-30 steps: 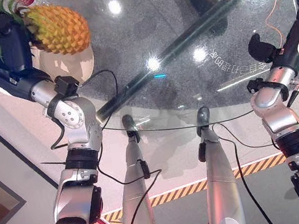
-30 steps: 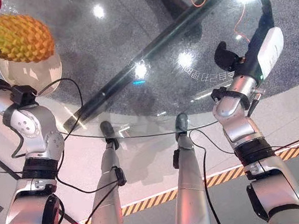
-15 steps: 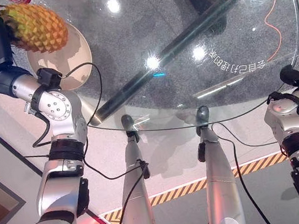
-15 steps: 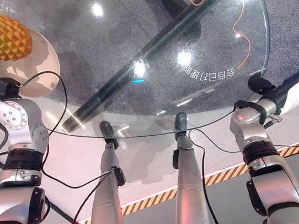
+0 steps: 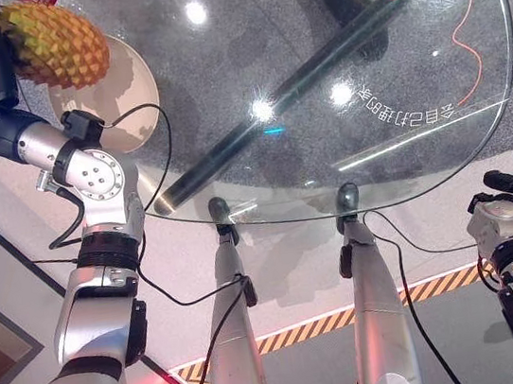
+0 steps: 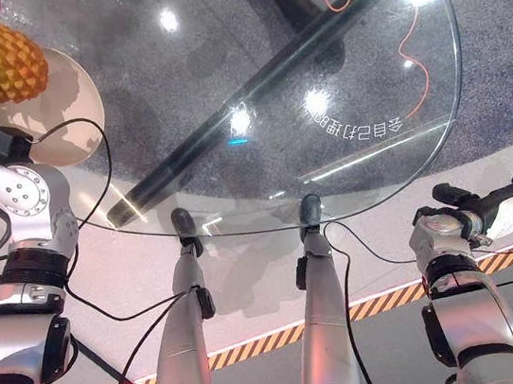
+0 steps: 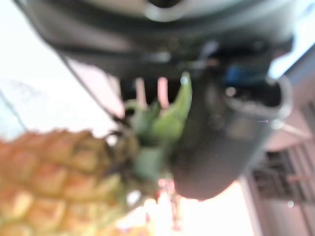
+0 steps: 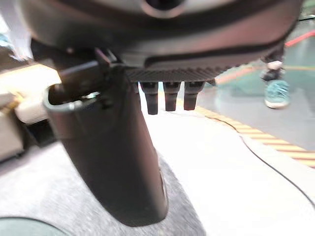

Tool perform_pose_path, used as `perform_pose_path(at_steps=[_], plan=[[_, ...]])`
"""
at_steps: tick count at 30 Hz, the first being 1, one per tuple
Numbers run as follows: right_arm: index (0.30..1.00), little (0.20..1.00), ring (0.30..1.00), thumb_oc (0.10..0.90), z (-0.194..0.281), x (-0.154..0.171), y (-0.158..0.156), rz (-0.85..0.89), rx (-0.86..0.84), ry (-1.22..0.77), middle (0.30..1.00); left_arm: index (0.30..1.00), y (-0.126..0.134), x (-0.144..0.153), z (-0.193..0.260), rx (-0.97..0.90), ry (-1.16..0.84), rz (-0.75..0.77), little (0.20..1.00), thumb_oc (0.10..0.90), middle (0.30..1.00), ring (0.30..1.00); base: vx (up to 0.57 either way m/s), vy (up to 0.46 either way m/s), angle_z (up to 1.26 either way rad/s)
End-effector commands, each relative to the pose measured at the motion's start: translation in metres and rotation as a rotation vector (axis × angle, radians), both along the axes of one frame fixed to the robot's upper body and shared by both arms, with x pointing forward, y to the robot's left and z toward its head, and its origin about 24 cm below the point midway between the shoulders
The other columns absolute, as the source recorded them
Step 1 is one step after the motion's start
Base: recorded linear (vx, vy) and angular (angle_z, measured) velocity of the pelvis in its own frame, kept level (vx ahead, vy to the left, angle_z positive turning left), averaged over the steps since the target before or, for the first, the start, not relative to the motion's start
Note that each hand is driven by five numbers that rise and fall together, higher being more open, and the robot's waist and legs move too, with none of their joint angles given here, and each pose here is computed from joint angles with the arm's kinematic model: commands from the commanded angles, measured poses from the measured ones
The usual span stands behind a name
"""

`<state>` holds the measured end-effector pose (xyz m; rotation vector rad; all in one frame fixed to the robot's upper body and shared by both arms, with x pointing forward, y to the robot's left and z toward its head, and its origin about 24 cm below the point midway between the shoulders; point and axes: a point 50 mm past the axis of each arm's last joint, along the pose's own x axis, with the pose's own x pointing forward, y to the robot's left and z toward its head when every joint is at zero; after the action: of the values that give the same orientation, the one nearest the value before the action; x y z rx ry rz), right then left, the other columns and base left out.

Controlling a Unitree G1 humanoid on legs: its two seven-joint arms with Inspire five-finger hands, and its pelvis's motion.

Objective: Pick up the fruit to the plate

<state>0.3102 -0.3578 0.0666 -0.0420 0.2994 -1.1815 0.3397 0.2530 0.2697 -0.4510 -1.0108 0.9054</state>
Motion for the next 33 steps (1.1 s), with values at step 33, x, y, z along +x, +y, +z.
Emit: perform_pose_path(at_steps=[33], plan=[[0.900, 0.900, 0.900, 0.800, -0.051, -0.024, 0.003, 0.113, 0.133, 0.148, 0.900, 0.300, 0.018, -0.003, 0.033, 0.178, -0.009, 0.181, 0.200, 0.100, 0.300, 0.300, 0.00, -0.001, 0.00]])
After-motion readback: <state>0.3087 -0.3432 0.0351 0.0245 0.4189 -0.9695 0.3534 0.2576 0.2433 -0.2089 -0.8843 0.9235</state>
